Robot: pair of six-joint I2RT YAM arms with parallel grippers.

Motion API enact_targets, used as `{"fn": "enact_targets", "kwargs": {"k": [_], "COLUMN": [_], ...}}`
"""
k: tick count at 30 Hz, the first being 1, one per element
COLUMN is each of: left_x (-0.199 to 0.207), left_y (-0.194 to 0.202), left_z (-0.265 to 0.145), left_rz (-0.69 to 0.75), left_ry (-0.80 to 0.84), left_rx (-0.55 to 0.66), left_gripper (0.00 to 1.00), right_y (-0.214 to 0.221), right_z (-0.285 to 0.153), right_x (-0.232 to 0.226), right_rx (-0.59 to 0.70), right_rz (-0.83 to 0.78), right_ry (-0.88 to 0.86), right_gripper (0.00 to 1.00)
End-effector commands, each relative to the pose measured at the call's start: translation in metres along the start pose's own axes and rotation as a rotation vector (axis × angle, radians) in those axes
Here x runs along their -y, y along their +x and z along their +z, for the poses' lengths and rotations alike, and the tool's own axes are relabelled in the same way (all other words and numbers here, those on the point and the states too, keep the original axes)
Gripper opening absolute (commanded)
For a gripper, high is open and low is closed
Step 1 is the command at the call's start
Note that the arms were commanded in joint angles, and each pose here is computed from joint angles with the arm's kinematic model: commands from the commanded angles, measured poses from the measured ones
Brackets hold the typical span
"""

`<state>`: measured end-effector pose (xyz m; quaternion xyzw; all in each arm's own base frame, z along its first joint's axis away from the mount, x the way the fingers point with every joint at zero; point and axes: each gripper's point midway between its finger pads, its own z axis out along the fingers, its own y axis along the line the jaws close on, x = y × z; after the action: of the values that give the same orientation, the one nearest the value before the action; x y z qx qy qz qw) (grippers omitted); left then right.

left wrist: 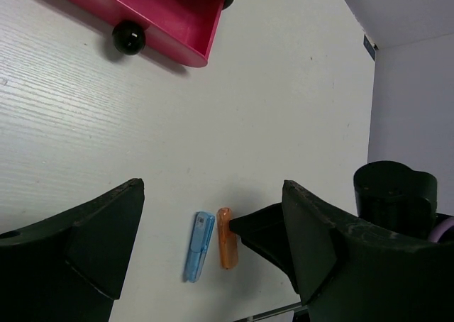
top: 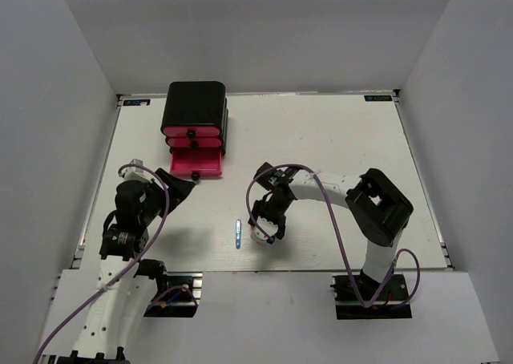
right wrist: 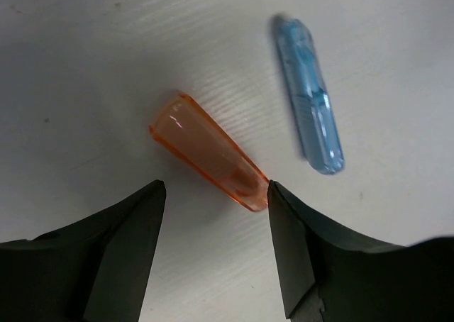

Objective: Sort the stationery into containers
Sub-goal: Pick up the stationery from the center of the board.

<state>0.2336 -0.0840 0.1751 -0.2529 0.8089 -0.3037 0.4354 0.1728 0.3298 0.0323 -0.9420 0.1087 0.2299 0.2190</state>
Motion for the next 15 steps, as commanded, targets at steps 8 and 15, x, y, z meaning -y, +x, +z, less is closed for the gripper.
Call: {"fn": "enact_targets", "kwargs": {"k": [8, 15], "left_x": [0.002, 0.001], "left_y": [0.000, 0.001], "left_z": [-0.014, -0.022], "left_rz": [-0.004, -0.012], "left_ry": [-0.006, -0.005], "left_rx": [0.011, 0.026], "left_gripper": [0.88, 0.88], "right_y": [-0.017, -0.016], "right_z": [0.017, 0.025], "right_x": [-0.009, -0.004], "right_rx": [0.050, 0.066], "right_rz": [-0.414, -0.488], "right_ry": [-0.193, -0.268], "right_gripper": [0.66, 0.66]}}
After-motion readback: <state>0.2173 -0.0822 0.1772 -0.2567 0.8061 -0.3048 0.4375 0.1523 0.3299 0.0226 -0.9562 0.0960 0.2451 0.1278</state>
